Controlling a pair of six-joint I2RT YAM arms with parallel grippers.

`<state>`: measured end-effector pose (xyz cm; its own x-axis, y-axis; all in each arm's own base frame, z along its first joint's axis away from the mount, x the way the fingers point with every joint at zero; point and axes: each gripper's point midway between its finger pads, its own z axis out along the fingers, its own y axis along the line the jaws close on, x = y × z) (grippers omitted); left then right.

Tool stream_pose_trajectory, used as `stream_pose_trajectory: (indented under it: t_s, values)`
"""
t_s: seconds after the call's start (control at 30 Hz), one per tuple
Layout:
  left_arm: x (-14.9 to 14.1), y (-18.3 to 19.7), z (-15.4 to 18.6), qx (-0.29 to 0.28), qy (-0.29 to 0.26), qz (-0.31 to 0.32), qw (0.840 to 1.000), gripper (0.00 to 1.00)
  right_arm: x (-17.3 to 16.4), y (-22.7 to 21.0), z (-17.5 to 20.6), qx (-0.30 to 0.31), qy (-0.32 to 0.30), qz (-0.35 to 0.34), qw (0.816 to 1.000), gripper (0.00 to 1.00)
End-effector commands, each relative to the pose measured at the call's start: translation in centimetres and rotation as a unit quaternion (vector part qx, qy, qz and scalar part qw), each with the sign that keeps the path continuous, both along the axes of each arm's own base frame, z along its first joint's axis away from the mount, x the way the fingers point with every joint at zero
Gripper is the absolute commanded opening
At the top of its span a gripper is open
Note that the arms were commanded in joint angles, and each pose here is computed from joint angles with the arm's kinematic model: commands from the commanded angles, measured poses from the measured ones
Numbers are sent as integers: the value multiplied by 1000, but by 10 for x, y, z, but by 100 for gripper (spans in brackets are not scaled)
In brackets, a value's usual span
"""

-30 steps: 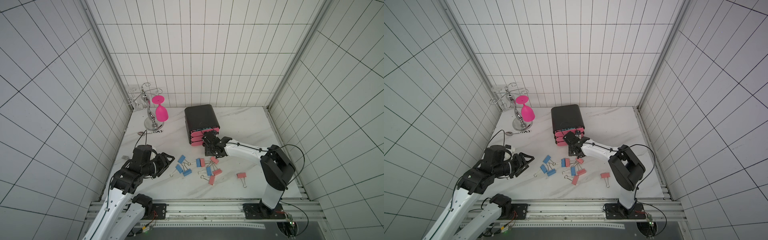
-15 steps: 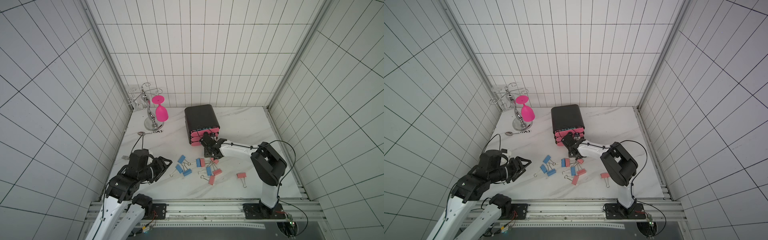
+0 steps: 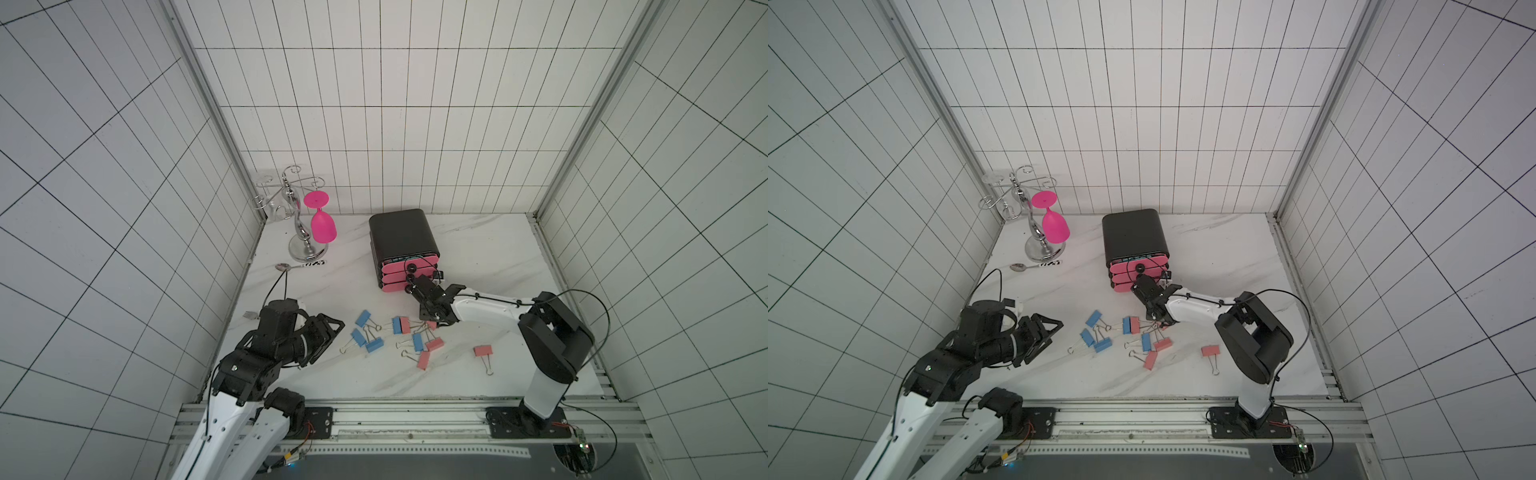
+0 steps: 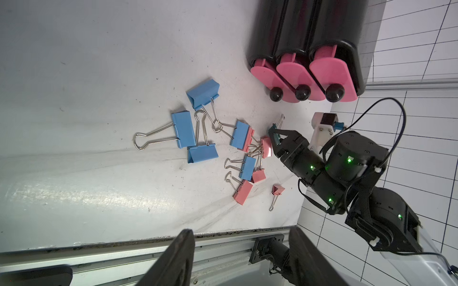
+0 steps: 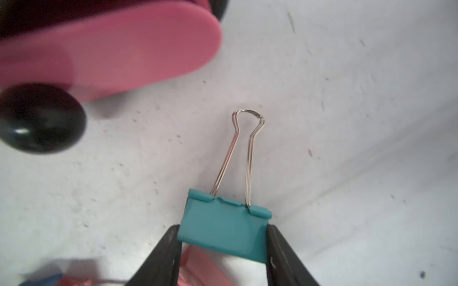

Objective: Put the binder clips in the drawer according to color
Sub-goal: Move the binder clip to the center of the board, then open the drawer in the storage box.

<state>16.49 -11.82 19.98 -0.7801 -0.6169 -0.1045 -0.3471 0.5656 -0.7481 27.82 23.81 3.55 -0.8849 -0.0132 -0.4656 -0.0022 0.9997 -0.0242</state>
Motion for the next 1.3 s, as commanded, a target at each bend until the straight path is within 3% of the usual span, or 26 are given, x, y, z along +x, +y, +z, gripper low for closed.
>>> stream_pose_trajectory:
  t_s: [0.0, 0.07, 0.17, 0.37, 0.57, 0.73, 0.97, 1.27]
  values:
    - [12, -3, 13, -12, -28, 4, 1000, 64, -7, -41, 5, -21, 0, -41, 999, 49]
    - [17, -6, 15, -17, -32, 4, 999, 64, -12, -60, 6, -25, 3, -55, 998, 50]
    - [25, -9, 16, -21, -34, 2, 999, 64, -17, -77, 11, -19, 2, -60, 998, 60]
    - [44, -16, 23, -20, -44, -4, 999, 64, -12, -66, 54, 17, -33, -20, 999, 69]
    - [63, -20, 35, -19, -59, -4, 998, 64, 1, -22, 118, 105, -73, 41, 991, 65]
    - [69, -20, 38, -18, -65, 2, 998, 64, 14, 21, 150, 156, -74, 92, 981, 59]
    - [67, -15, 37, -15, -68, 18, 997, 64, 31, 64, 166, 197, -61, 123, 971, 58]
    - [63, -6, 33, -10, -70, 38, 997, 65, 54, 87, 160, 204, -48, 123, 970, 54]
